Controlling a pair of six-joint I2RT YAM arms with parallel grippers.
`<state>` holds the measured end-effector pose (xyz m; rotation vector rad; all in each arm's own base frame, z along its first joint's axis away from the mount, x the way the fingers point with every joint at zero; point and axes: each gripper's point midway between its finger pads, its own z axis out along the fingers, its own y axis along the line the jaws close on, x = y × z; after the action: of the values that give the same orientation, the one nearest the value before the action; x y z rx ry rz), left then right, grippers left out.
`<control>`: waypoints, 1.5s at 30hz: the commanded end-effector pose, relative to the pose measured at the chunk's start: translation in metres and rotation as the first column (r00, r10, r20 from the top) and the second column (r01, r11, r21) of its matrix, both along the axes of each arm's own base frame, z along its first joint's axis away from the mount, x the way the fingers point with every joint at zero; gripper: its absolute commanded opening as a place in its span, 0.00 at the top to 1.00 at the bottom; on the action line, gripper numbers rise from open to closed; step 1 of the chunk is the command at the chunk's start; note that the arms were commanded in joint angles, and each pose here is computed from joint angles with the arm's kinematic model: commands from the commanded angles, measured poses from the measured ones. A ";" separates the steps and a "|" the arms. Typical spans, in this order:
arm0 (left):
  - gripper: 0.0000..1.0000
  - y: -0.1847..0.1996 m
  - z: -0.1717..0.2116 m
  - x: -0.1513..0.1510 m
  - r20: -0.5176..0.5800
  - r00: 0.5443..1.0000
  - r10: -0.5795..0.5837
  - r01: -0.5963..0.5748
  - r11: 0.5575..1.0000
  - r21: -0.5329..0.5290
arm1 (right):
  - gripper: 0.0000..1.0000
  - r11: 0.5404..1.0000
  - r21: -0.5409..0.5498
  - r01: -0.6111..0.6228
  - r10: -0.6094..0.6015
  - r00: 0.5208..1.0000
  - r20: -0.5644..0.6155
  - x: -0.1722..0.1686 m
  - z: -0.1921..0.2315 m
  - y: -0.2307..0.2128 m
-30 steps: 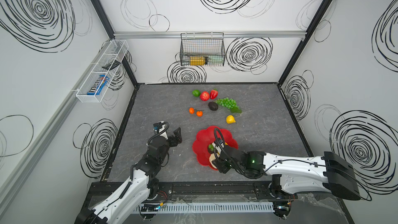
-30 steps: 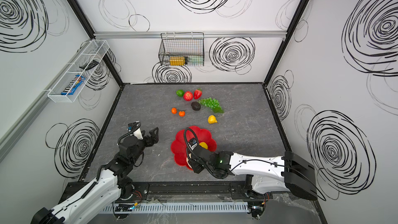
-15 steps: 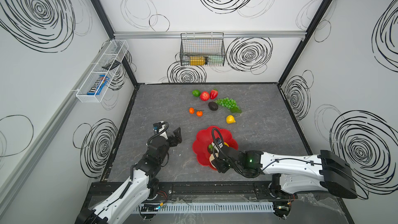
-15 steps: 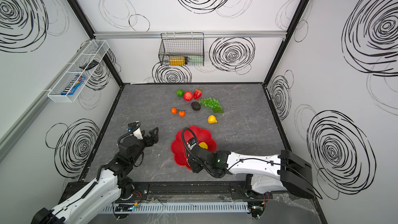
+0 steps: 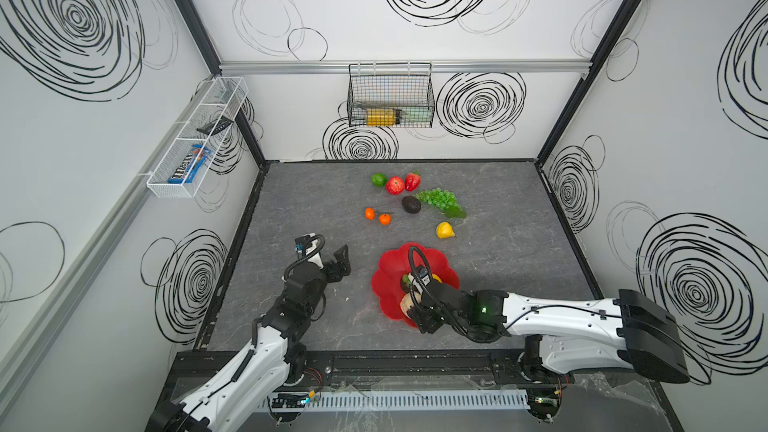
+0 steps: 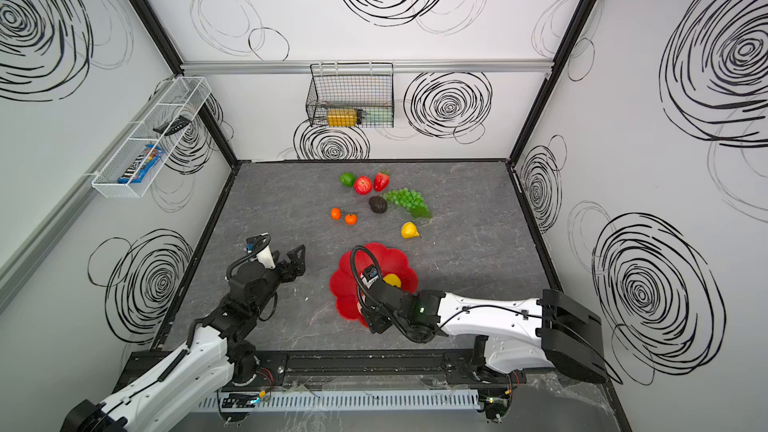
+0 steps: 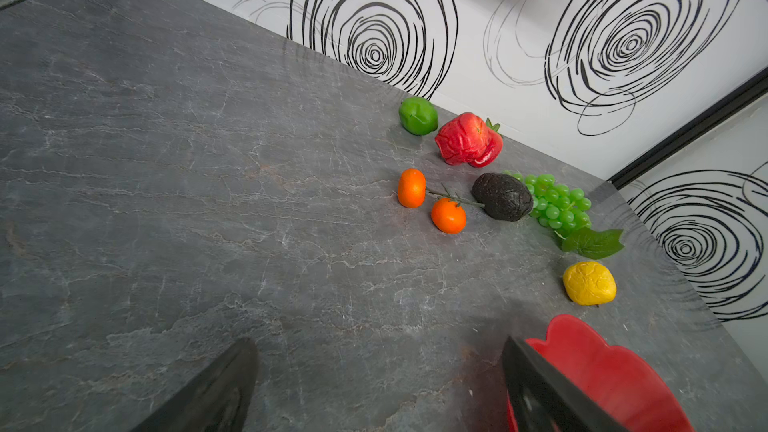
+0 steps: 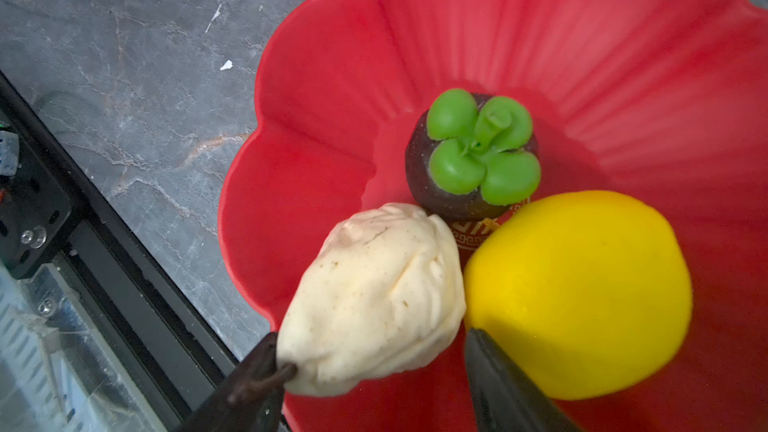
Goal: Place and organize the fake fruits in the fruit bowl
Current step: 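Lower the cream pear into the bowl beside the lemon with the right gripper, then open the right gripper and withdraw while the left gripper reaches the red apple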
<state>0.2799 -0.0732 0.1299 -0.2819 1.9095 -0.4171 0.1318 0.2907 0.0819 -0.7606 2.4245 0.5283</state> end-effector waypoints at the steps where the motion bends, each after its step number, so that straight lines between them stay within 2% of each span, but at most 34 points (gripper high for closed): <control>1: 0.04 -0.001 0.006 0.003 0.036 0.999 -0.005 0.006 1.000 -0.007 | 0.29 1.000 0.018 0.009 -0.009 1.000 0.013 0.001 0.011 -0.001; 13: 0.04 0.000 0.004 0.004 0.031 1.000 -0.005 0.005 1.000 -0.005 | 0.33 1.000 -0.001 0.026 -0.026 0.999 0.029 0.000 0.012 -0.016; 27: 0.05 -0.002 0.002 0.006 0.024 1.000 -0.010 0.011 1.000 -0.007 | 0.31 0.999 0.032 0.007 -0.008 0.999 0.047 -0.003 0.021 -0.016; 29: 0.05 -0.004 0.001 0.006 0.021 1.000 -0.016 0.017 1.000 -0.012 | 0.24 0.998 0.063 0.019 -0.021 0.999 0.034 -0.002 0.027 -0.014; 34: 0.05 -0.015 -0.004 0.010 -0.021 0.999 -0.050 0.049 0.998 -0.048 | 0.20 0.990 0.137 0.017 -0.030 0.995 0.096 0.005 0.055 -0.017; 41: 0.05 -0.049 0.007 0.026 -0.072 0.990 -0.121 0.116 0.991 -0.067 | 0.18 0.967 0.254 0.027 -0.092 0.965 0.246 0.028 0.103 -0.039; 45: 0.05 -0.081 0.017 0.049 -0.105 0.982 -0.156 0.152 0.988 -0.041 | 0.18 0.940 0.337 0.059 -0.164 0.942 0.293 0.040 0.123 -0.053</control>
<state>0.3108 -0.1351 0.1245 -0.1884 2.0783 -0.5156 0.1622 0.2467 0.1949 -0.5566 2.0683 0.7010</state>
